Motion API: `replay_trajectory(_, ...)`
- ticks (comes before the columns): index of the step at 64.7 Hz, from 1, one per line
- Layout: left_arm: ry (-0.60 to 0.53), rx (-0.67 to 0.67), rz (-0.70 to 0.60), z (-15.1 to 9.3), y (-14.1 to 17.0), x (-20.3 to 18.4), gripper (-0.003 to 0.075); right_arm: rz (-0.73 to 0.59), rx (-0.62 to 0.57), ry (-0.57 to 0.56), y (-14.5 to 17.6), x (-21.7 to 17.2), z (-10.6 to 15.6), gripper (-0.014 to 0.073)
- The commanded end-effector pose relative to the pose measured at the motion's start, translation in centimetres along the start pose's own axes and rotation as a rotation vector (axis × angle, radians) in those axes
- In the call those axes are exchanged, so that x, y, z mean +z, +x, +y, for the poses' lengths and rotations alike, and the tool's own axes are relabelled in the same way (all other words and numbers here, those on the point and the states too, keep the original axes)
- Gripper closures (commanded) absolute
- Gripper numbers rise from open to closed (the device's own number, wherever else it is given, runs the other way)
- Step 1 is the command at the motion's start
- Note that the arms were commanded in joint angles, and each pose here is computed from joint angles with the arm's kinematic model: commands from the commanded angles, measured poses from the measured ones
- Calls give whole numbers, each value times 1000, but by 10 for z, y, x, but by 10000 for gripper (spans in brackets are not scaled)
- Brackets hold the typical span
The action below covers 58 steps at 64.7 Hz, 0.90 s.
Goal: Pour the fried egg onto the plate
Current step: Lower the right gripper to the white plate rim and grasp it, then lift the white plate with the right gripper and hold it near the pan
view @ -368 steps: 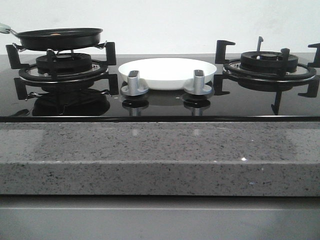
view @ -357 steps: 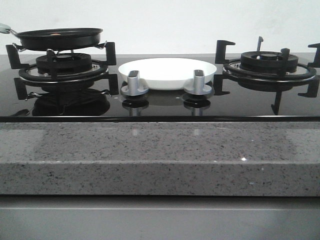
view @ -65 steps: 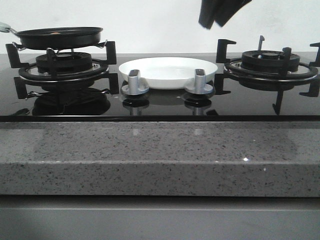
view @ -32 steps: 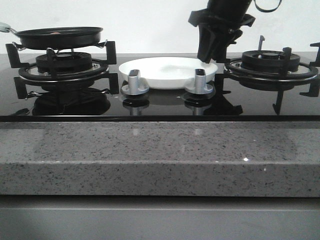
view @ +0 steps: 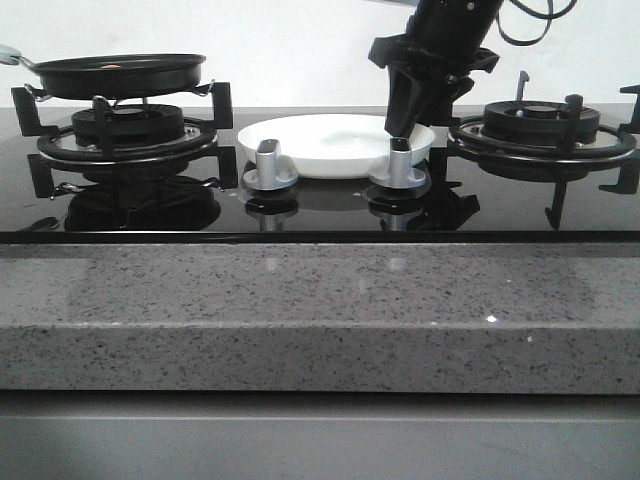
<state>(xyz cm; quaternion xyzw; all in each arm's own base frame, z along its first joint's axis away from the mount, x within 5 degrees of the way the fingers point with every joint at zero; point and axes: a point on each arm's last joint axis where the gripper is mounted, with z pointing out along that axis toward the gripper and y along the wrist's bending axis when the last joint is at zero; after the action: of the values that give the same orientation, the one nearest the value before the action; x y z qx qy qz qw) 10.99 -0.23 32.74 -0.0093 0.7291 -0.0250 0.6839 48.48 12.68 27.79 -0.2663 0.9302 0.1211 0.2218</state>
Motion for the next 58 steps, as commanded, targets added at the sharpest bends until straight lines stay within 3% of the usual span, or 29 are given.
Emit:
replay_trajectory(1, -5, -7, -113, 0, -19, -1, 59, -27, -30, -37, -5, -40, 14, 309)
replay_trajectory(13, -5, -7, -113, 0, -19, -1, 59, -27, -29, -39, -5, -40, 15, 331)
replay_trajectory(29, -5, -7, -114, 0, -19, -1, 59, -27, -27, -38, -5, -40, 14, 665)
replay_trajectory(43, -5, -7, -114, 0, -19, -1, 59, -40, 43, -27, -6, -45, 9, 652)
replay_trajectory(58, -5, -7, -114, 0, -19, -1, 59, -155, 143, 3, -15, -88, 8, 652)
